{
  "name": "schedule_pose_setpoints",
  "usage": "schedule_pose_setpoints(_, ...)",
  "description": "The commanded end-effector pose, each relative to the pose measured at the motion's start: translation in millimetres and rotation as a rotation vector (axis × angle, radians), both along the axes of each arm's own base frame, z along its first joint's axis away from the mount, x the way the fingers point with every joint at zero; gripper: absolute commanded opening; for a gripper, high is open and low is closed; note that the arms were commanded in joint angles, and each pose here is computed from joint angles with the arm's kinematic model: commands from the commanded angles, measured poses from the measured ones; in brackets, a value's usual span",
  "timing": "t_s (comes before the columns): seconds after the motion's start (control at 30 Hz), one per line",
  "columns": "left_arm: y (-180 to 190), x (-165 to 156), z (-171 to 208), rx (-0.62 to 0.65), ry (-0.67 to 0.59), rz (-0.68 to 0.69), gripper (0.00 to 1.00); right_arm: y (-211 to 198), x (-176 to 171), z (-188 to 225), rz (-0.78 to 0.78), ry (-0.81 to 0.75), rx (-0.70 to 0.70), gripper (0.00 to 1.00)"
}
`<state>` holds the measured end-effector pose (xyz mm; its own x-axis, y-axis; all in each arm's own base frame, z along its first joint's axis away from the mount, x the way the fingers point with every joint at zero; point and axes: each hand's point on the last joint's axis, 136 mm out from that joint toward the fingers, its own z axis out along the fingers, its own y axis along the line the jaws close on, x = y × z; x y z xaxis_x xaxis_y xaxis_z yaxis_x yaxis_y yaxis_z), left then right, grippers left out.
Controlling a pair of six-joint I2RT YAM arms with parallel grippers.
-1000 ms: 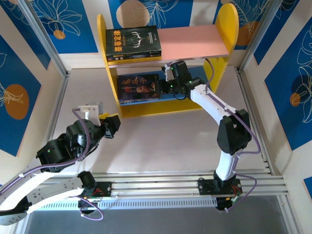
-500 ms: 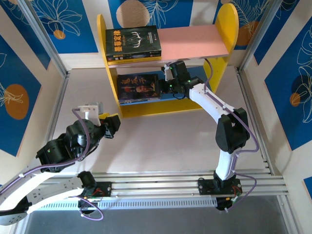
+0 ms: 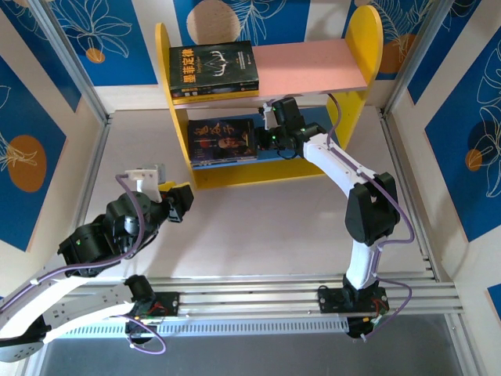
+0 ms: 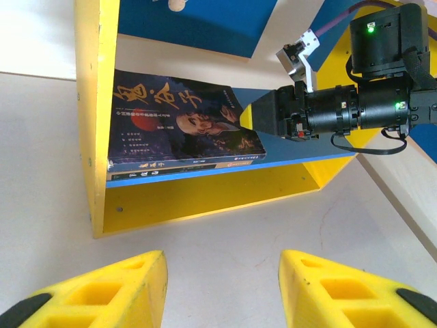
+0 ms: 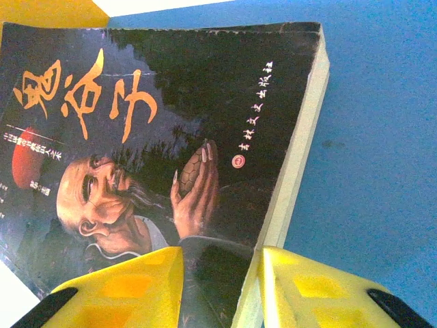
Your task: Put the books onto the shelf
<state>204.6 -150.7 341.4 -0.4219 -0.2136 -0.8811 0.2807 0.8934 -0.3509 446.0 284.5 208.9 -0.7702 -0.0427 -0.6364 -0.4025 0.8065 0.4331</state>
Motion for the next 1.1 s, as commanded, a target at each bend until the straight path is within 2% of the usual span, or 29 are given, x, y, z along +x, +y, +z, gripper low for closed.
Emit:
schedule_pose_setpoints(0.0,5,-1,2,0.018,-0.009,0.001,0.48,26,4,29,0.064,-0.059,0.080,0.35)
schedule_pose_setpoints(0.3,5,-1,1,0.019,-0.007,0.001,0.48,22,6,31,0.043,-0.066,0.065,0.35)
schedule_pose_setpoints(1.07,0,0,0,0.018,-0.007,-0.007,0.50,-8,-23,16,-0.017,-0.055,-0.055,0.39)
